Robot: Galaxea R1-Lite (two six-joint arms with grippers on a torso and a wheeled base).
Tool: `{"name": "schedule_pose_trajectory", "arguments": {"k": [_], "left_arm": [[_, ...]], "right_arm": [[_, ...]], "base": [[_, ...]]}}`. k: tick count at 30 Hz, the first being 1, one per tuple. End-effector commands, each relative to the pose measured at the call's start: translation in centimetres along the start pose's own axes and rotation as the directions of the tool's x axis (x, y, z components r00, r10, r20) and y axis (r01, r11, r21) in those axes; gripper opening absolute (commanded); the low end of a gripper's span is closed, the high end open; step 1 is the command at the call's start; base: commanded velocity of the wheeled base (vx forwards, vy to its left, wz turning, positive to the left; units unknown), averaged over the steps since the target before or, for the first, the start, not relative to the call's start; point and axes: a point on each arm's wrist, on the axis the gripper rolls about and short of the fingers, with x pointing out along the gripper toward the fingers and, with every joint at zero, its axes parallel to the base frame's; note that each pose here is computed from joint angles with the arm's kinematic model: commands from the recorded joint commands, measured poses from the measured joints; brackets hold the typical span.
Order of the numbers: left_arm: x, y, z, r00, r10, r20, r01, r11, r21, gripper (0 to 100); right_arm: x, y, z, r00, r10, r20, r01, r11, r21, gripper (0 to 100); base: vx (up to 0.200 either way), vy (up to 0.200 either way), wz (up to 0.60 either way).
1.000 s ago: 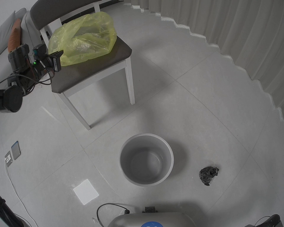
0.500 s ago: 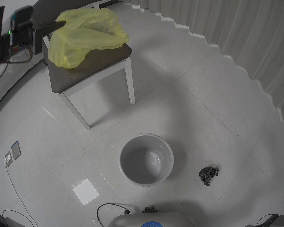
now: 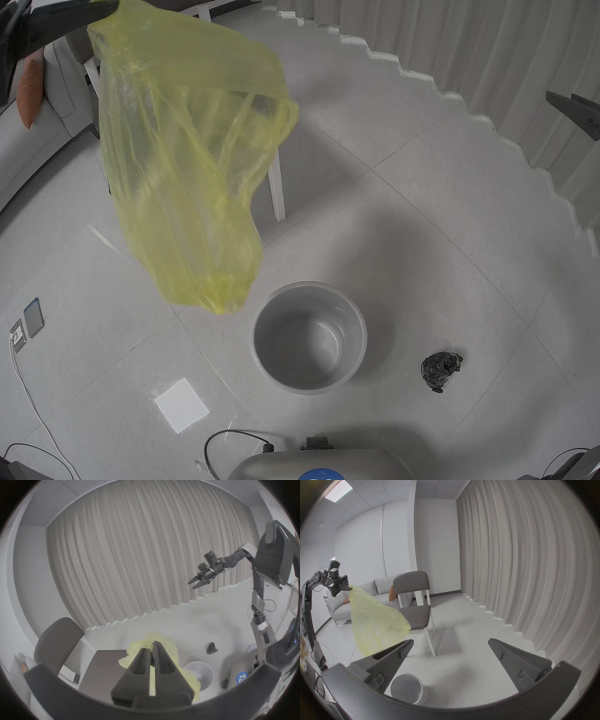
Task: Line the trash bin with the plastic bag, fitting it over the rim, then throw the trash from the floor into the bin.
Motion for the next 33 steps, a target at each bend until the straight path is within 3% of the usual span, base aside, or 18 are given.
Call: {"name": "schedule_pose_trajectory", "arguments": {"k": [1,10,18,28,33], "left_arm": [[2.1,-0.5,-1.4,0.982,-0.141,-0.127,0.141,0.990,-0.014,0],[4.2,-1.0,-3.0,0.947,-0.223,-0.230,0.239,0.970,0.047,0],[4.4,-1.3,-2.8,0.946,-0.238,-0.218,0.257,0.964,0.063,0],[4.6,-2.1,-2.0,0.943,-0.266,-0.199,0.287,0.954,0.085,0],[4.9,-2.1,-2.2,0.940,-0.273,-0.206,0.293,0.953,0.076,0]], "right_arm": [[3.8,0.0,-1.7,0.996,0.057,-0.072,-0.055,0.998,0.032,100],[5.8,0.8,-3.1,0.987,0.110,-0.117,-0.105,0.993,0.051,100],[7.2,1.8,-4.2,0.975,0.161,-0.153,-0.149,0.985,0.086,100],[10.0,6.0,-6.3,0.929,0.299,-0.220,-0.270,0.951,0.154,100],[11.1,7.6,-8.0,0.908,0.314,-0.277,-0.277,0.947,0.163,100]], "base": [[0.000,0.000,0.00],[0.000,0.000,0.00],[0.000,0.000,0.00],[0.000,0.000,0.00],[0.000,0.000,0.00]]}}
